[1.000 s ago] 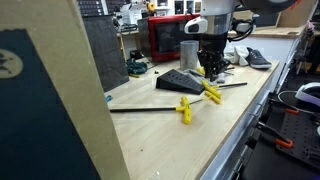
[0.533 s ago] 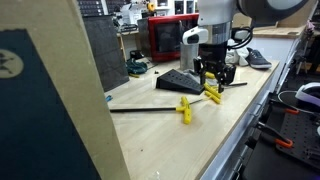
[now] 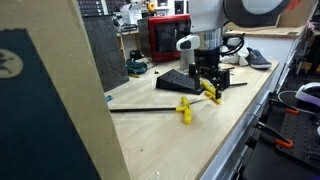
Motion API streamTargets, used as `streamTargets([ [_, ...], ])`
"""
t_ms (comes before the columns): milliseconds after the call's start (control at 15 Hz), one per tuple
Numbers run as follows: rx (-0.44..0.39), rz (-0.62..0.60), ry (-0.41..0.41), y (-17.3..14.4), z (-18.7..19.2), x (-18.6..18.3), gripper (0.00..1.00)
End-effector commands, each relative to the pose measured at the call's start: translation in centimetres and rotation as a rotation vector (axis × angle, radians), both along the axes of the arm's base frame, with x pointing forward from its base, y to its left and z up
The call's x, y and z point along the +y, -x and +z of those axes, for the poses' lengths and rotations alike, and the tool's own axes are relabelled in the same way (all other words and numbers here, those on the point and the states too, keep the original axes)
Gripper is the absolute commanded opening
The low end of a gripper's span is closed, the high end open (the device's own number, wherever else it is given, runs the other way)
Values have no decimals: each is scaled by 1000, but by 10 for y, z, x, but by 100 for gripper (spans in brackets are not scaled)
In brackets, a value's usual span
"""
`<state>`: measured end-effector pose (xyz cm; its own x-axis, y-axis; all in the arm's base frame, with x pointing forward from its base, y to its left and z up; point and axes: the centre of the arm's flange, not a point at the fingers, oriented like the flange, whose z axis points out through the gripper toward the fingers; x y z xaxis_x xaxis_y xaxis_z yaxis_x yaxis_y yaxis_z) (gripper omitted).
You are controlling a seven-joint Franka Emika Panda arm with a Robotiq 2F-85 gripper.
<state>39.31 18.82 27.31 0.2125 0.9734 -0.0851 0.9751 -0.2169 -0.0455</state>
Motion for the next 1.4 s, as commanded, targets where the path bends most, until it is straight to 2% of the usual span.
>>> streamTargets([
  [0, 1, 0, -38, -16, -1, 7, 100],
  [400, 15, -25, 7, -12, -11, 12, 100],
  [467, 15, -32, 16, -10, -14, 14, 94],
  [533, 17, -35, 18, -9, -15, 14, 77],
  [733, 8, -56, 42, -7, -16, 13, 63],
  [933, -9, -81, 73, -7, -16, 6, 37],
  [1267, -23, -124, 117, -6, -20, -7, 0],
  [1333, -22, -130, 122, -5, -22, -8, 0],
])
